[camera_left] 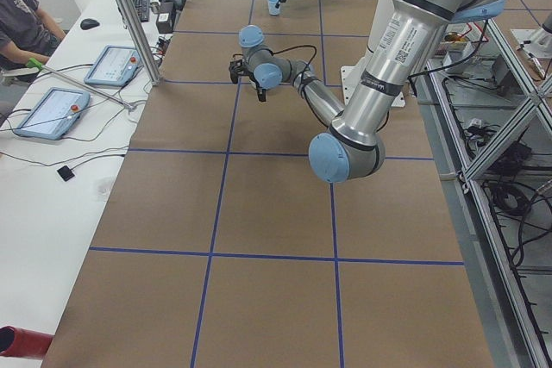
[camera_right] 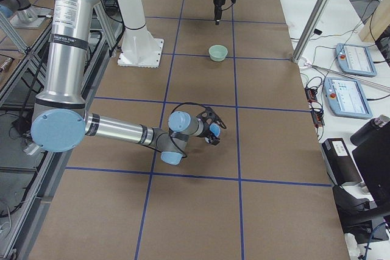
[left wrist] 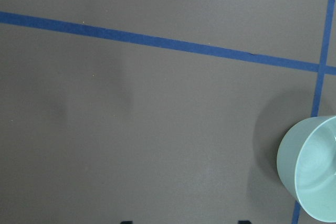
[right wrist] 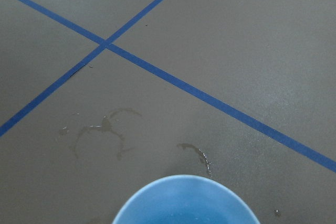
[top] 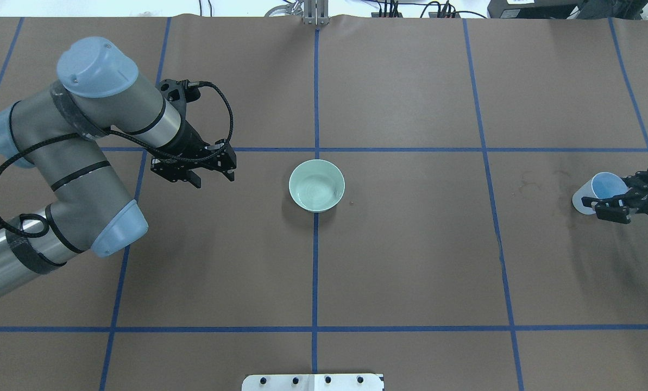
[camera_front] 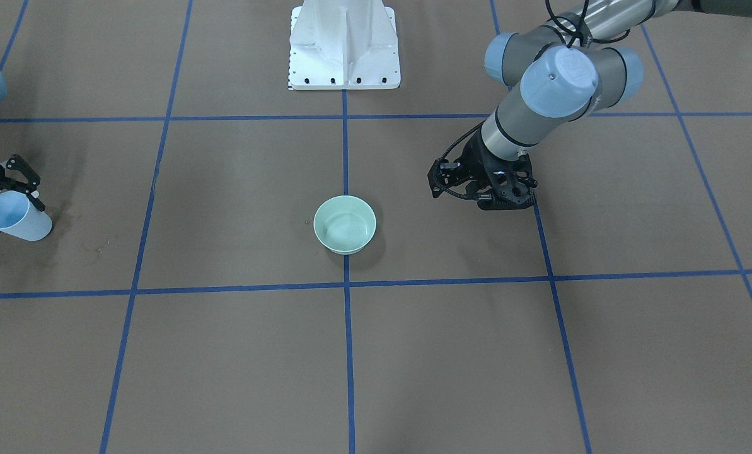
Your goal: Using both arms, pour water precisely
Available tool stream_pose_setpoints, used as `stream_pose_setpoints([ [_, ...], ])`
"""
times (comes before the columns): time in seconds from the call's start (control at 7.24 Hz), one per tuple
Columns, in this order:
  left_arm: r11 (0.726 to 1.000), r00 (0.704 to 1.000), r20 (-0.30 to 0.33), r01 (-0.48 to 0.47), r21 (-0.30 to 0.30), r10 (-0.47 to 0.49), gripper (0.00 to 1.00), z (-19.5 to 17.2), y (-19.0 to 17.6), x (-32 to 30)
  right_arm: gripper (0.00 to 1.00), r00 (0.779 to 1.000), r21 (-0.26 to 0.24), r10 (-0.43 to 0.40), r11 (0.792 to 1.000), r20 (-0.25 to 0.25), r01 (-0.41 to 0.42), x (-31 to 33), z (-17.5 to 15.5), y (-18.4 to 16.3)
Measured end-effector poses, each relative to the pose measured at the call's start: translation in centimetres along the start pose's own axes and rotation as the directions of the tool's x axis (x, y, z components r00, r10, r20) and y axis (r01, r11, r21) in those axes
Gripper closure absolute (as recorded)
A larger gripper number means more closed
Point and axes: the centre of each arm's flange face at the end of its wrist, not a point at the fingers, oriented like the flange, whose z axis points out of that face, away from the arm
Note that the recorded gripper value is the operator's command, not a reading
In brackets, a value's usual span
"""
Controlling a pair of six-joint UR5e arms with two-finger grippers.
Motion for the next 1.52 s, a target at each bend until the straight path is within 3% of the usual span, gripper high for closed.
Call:
stream_pose_setpoints([
  [0.14, 1.000, 1.000, 0.000, 0.000, 0.000, 0.000, 0.26, 0.0, 0.0, 0.0, 0.83, 1.000, 0.000, 0.000, 1.000, 0.003, 0.000, -0.1, 0.0, 0.0],
  [0.28, 1.000, 1.000, -0.001, 0.000, 0.001, 0.000, 0.26, -0.1, 0.0, 0.0, 1.00, 1.000, -0.001, -0.001, 1.000, 0.008, 0.001, -0.2, 0.0, -0.1],
  [0.69, 1.000, 1.000, -0.003, 0.001, 0.002, -0.001, 0.26, -0.2, 0.1, 0.1, 1.00, 0.999, 0.023, -0.003, 1.000, 0.046, 0.002, -1.9, 0.4, -2.8],
  [0.83, 1.000, 1.000, -0.002, 0.002, 0.001, -0.002, 0.26, -0.2, 0.1, 0.0, 1.00, 0.997, 0.022, 0.049, 0.998, 0.062, -0.051, -2.8, 1.1, -4.6],
  [1.1, 1.000, 1.000, 0.004, 0.005, -0.002, -0.005, 0.27, 0.1, 0.0, -0.3, 1.00, 0.987, 0.008, 0.140, 0.990, 0.084, -0.141, -6.1, 2.6, -10.4],
  [1.52, 1.000, 1.000, 0.016, 0.012, -0.005, -0.012, 0.27, 0.8, -0.2, -1.4, 1.00, 0.984, -0.071, 0.160, 0.985, 0.071, -0.155, -15.3, 4.8, -20.7],
])
